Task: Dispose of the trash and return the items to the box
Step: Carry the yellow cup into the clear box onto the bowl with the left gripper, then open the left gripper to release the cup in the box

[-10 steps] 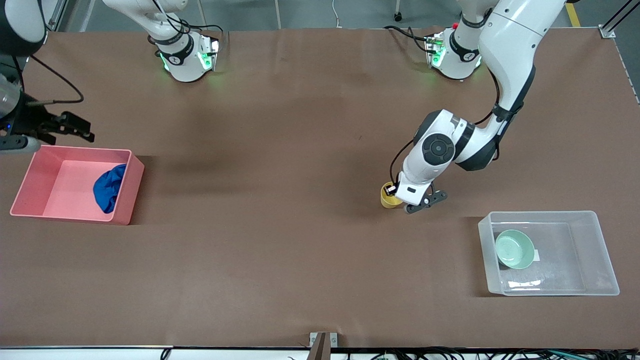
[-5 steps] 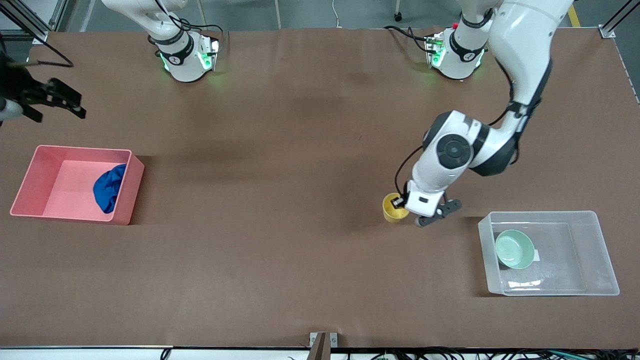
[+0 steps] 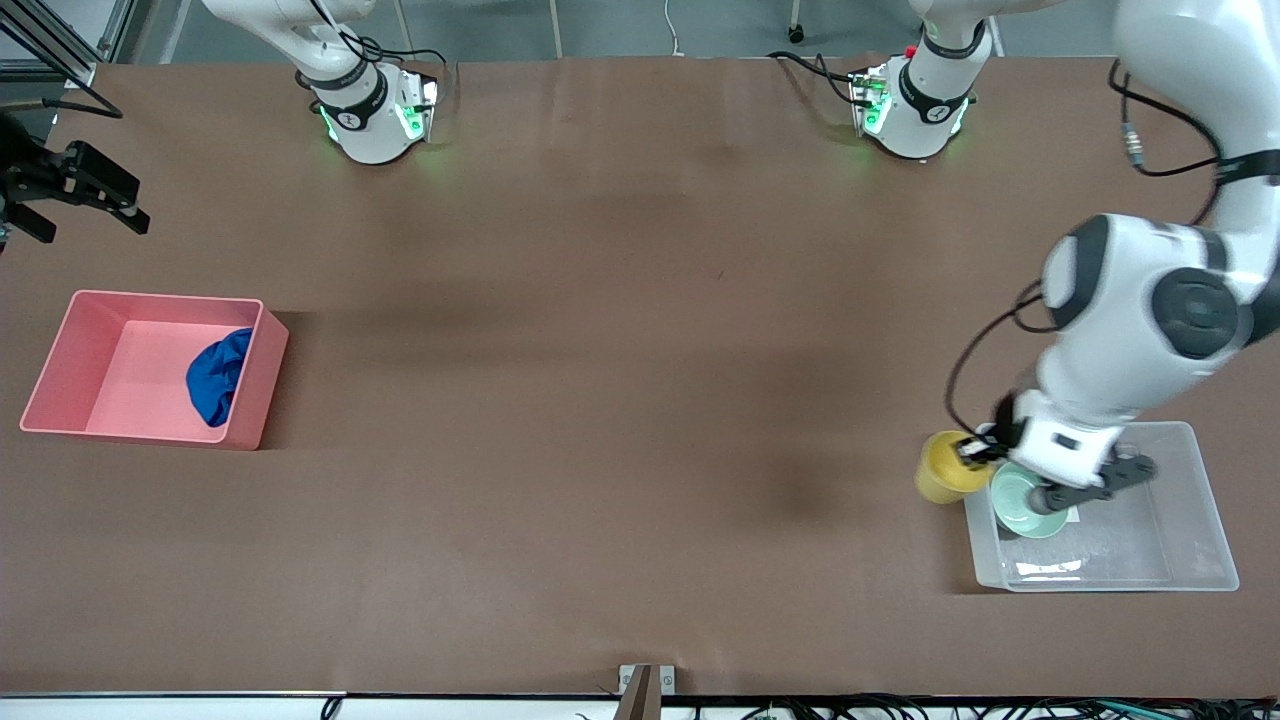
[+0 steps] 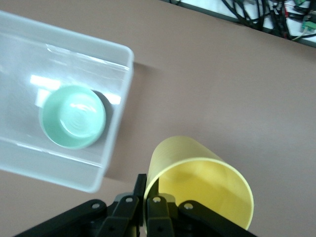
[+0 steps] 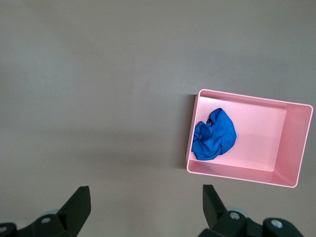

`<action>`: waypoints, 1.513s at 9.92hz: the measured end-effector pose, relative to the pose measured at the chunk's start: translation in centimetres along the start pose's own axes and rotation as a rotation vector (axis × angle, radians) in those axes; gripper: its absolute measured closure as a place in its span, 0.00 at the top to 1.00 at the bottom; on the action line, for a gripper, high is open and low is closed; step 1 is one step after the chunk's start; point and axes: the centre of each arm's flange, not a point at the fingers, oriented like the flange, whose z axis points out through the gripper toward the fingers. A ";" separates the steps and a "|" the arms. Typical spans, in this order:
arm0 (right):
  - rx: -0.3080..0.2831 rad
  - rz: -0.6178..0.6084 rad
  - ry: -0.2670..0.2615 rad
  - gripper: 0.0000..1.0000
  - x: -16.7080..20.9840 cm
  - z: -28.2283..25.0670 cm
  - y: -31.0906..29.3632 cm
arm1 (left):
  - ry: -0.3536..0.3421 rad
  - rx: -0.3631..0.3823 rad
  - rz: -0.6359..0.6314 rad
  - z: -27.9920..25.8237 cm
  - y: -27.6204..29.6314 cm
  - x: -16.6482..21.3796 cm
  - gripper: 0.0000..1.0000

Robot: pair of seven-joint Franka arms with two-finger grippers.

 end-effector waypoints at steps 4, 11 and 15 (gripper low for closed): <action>0.006 0.000 -0.062 1.00 0.1 1.3 0.0 | -0.089 0.028 0.129 7.6 -11.1 2.7 0.03; 0.007 0.002 -0.083 1.00 1.0 2.9 0.2 | -0.081 0.054 0.108 16.0 -16.9 3.7 0.03; 0.007 0.003 -0.089 1.00 1.2 3.2 0.2 | -0.098 0.002 0.084 17.4 -16.0 3.4 0.05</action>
